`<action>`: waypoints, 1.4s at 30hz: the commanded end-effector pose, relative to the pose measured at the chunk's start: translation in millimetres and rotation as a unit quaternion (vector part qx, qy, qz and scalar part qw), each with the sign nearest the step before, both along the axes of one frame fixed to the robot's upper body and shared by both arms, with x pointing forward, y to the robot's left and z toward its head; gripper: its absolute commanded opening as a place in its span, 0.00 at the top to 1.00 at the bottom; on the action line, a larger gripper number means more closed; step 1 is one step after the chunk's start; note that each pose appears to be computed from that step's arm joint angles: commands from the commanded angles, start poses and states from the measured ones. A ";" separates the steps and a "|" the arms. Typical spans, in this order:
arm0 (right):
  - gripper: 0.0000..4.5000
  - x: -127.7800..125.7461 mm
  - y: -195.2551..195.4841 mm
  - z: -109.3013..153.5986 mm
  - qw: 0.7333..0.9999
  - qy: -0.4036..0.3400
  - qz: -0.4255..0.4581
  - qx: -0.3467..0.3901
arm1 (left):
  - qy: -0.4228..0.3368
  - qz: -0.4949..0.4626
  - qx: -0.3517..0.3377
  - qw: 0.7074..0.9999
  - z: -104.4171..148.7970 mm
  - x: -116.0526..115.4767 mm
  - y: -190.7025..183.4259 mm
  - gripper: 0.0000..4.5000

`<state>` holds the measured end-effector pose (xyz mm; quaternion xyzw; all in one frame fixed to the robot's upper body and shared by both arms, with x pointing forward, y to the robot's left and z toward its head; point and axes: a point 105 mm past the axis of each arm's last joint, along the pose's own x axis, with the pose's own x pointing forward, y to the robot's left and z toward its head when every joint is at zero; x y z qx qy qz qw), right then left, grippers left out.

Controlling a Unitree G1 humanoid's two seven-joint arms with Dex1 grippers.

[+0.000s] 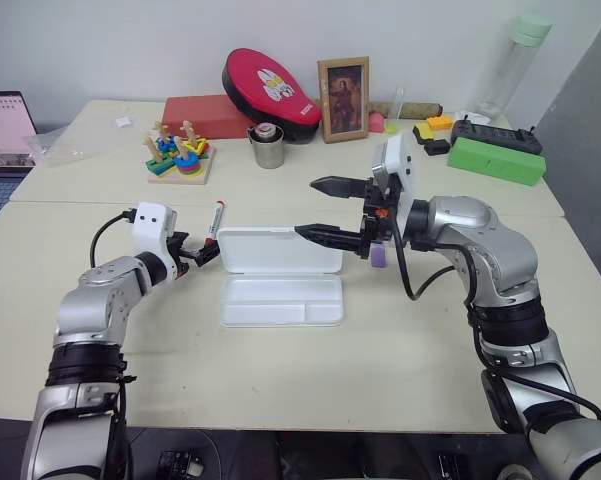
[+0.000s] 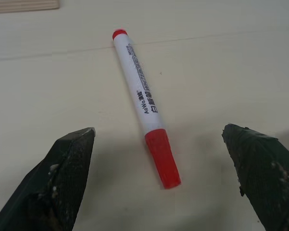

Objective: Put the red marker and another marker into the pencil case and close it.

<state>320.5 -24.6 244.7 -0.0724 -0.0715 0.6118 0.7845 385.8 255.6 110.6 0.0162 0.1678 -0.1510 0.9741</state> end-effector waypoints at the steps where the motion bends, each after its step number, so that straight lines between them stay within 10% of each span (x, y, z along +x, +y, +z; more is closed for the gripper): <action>1: 0.00 -3.5 -0.4 18.7 0.999 -0.031 0.002 0.025 | 0.010 0.007 0.020 1.000 -2.0 9.5 -0.4 0.04; 21: 0.00 0.5 2.4 26.4 0.999 -0.034 0.001 0.032 | -0.010 0.028 0.009 1.000 -6.0 17.2 -3.8 0.90; 28: 0.00 -1.8 -0.8 33.2 0.998 -0.037 0.010 0.043 | -0.052 0.046 0.019 0.997 13.1 21.7 4.9 0.91; 36: 0.00 -14.5 -38.0 61.5 0.996 -0.046 0.021 0.071 | -0.293 -0.251 0.034 0.922 169.5 -34.8 -83.5 0.91; 42: 0.00 -22.0 -64.0 44.5 0.999 -0.034 0.006 0.018 | -0.210 -0.465 0.146 0.848 150.3 -83.7 -126.5 0.91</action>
